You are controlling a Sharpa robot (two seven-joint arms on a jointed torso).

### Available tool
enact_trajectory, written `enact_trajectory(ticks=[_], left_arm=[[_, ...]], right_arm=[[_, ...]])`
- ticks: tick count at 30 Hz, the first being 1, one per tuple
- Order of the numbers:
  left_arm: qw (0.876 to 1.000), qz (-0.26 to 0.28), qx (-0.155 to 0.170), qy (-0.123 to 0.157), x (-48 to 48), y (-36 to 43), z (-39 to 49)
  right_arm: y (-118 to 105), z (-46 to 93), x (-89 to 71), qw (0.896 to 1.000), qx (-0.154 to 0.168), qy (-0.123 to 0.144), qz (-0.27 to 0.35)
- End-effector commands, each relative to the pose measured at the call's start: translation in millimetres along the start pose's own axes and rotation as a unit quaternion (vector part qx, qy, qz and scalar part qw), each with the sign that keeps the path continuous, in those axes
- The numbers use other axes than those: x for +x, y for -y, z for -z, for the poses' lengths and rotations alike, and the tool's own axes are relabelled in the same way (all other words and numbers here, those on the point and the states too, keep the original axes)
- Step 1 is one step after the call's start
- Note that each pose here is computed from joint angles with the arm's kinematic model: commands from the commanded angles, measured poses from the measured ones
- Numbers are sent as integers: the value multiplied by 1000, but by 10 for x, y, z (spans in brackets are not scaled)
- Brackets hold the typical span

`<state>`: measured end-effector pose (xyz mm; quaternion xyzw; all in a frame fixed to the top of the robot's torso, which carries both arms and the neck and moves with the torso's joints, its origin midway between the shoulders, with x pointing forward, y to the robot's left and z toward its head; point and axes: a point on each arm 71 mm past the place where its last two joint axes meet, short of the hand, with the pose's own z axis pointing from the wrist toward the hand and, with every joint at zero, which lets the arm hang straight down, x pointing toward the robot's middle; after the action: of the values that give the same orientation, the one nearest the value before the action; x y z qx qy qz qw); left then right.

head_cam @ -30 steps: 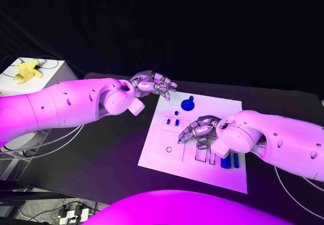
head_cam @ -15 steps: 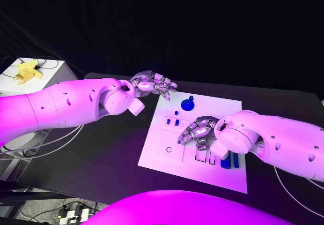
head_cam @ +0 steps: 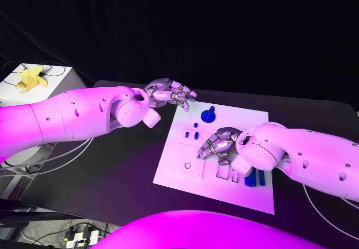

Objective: Assemble the parts on the task board

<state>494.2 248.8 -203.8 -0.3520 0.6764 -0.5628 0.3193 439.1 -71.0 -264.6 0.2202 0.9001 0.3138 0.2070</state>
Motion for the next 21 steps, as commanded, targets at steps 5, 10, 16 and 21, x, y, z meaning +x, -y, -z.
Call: enact_trajectory(ticks=[5, 10, 16, 21], left_arm=[[1000, 2, 2, -10, 26, 9, -6], [1000, 1, 1, -10, 27, 9, -6], [1000, 1, 1, -10, 28, 9, -6], [1000, 1, 2, -10, 30, 9, -6]], right_arm=[[5, -9, 23, 1000, 6, -8, 11], [8, -12, 26, 1000, 8, -10, 13], [8, -19, 30, 1000, 9, -11, 15], [-3, -24, 43, 1000, 7, -10, 15]])
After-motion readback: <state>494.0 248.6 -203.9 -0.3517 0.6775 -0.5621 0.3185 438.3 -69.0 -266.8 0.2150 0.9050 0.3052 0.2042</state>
